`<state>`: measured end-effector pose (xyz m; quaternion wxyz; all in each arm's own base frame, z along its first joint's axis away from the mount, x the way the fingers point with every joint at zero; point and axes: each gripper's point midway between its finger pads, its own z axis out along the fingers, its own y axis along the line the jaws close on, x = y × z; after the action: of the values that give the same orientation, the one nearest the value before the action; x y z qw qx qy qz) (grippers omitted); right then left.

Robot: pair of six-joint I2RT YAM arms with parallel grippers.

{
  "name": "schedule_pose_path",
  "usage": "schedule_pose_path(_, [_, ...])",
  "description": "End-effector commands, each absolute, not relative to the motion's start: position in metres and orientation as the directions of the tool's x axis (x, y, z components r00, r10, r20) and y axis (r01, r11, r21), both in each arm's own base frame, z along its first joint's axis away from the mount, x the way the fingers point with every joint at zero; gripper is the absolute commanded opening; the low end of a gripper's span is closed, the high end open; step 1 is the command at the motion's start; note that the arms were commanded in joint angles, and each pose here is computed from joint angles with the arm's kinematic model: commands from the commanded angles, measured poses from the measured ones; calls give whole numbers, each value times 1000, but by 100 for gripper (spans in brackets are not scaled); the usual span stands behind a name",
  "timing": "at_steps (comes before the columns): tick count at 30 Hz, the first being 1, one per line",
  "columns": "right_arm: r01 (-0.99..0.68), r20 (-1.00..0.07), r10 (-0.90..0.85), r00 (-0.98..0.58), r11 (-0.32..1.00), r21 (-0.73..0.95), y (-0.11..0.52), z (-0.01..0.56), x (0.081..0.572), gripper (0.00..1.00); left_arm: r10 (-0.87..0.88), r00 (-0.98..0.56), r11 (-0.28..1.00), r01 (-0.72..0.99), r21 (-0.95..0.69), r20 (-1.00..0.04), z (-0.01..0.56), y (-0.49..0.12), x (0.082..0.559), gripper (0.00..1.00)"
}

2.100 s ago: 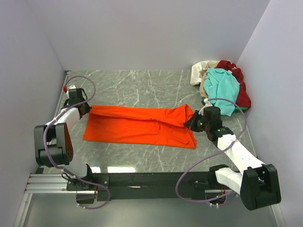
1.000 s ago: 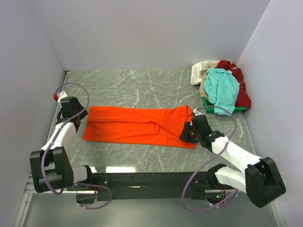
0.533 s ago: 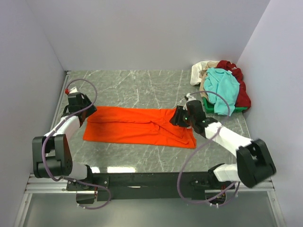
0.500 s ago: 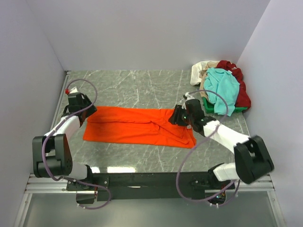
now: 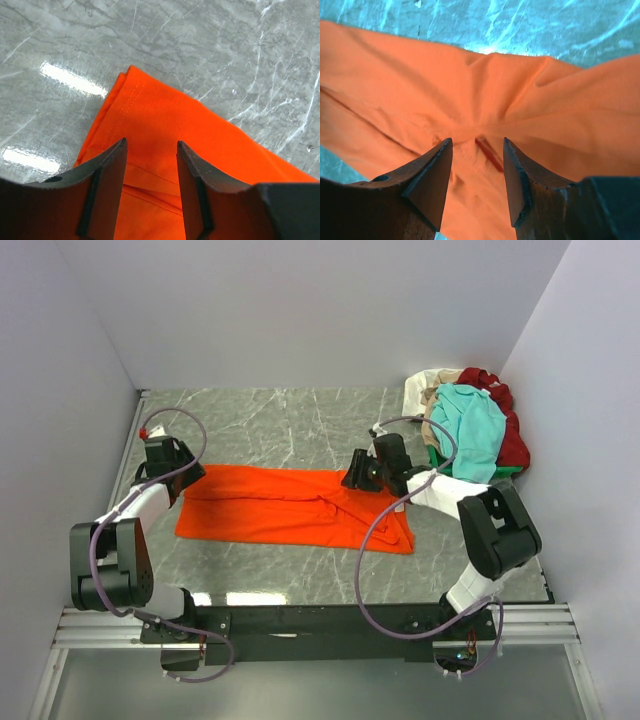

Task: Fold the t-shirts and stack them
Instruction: Fold the tshirt

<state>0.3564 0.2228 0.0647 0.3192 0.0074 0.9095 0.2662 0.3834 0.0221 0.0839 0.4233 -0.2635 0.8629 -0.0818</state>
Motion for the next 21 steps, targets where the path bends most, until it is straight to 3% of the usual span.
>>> schedule_pose_path(1, [-200,-633,164,-757,864,463,230,74,377,52,-507,-480,859,-347,-376,-716,95,21,396,50])
schedule_pose_path(11, [-211,-615,126,-778,870,445,239,57,383,51,-506,-477,860,-350,-372,-719,95,22,395,50])
schedule_pose_path(17, [-218,-605,109,-789,871,441,243,55,376,39,-505,-479,860,-354,-368,-718,94,23,395,50])
schedule_pose_path(21, [-217,-605,96,-791,880,423,243,56,370,24,-506,-477,859,-354,-369,-718,94,23,395,50])
